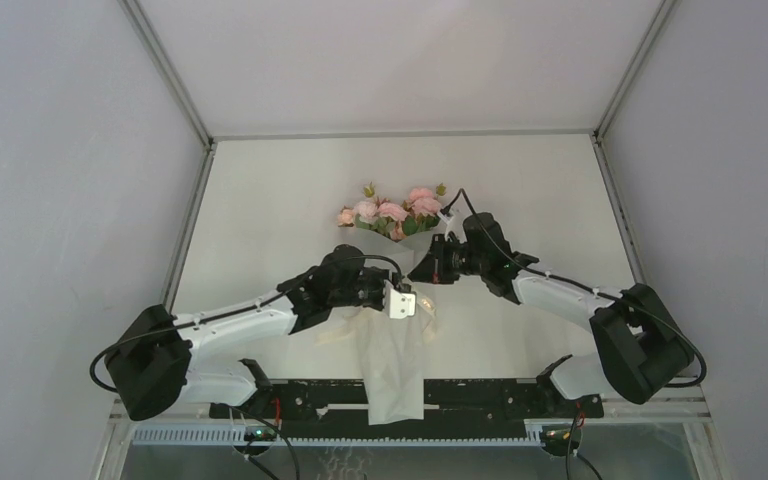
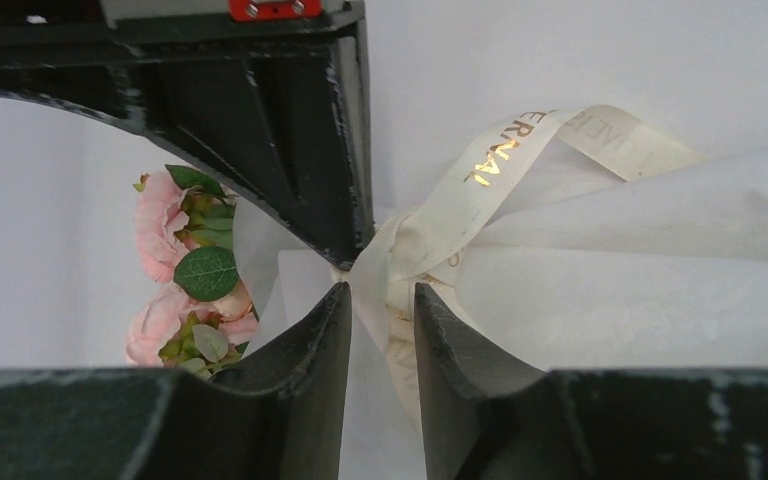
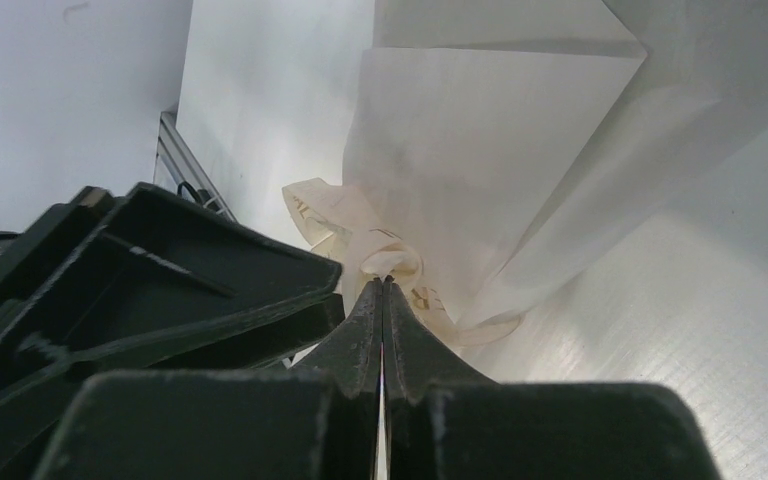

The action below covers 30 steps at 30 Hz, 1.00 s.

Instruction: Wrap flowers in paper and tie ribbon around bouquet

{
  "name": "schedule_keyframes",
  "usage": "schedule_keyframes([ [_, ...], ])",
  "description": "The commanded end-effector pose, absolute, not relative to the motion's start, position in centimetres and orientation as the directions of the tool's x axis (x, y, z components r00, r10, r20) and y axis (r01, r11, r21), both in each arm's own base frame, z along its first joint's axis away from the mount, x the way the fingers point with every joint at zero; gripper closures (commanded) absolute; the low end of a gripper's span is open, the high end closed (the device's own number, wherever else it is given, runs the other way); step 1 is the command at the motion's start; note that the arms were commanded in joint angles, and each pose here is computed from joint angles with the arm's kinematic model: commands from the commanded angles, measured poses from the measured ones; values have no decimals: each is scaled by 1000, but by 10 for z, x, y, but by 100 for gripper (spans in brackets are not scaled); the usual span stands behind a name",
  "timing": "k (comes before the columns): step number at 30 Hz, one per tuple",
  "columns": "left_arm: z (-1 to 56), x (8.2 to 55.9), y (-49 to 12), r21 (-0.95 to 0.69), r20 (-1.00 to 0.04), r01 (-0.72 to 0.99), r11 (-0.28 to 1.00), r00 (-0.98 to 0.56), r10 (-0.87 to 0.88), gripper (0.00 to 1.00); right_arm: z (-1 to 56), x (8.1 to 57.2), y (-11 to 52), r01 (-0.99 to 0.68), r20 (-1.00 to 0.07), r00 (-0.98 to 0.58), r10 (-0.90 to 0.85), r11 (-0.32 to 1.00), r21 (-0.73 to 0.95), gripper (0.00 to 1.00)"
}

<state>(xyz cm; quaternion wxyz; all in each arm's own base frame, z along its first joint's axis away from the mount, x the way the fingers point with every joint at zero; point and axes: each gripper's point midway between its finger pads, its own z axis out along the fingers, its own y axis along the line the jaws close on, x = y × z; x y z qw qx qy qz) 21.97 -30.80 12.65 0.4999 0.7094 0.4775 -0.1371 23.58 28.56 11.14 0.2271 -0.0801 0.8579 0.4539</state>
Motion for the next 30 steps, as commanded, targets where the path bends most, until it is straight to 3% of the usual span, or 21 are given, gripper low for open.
schedule_keyframes([
  [1,120,219,-311,589,-667,806,-59,527,527,65,136,238,289,-395,-518,-850,95,536,746,100],
  [5,116,222,-313,595,-664,802,-59,532,525,70,139,236,290,-401,-520,-849,95,524,751,100],
  [10,120,225,-313,606,-663,794,-43,535,525,98,135,237,288,-395,-517,-851,96,531,750,100],
  [11,119,224,-312,606,-658,794,-51,537,528,100,134,238,288,-395,-518,-850,98,533,749,99],
  [25,110,212,-291,591,-629,799,-113,543,556,100,128,251,281,-377,-523,-843,124,557,740,86],
  [30,107,206,-289,584,-623,799,-145,556,550,100,128,251,282,-379,-523,-843,124,553,742,95],
])
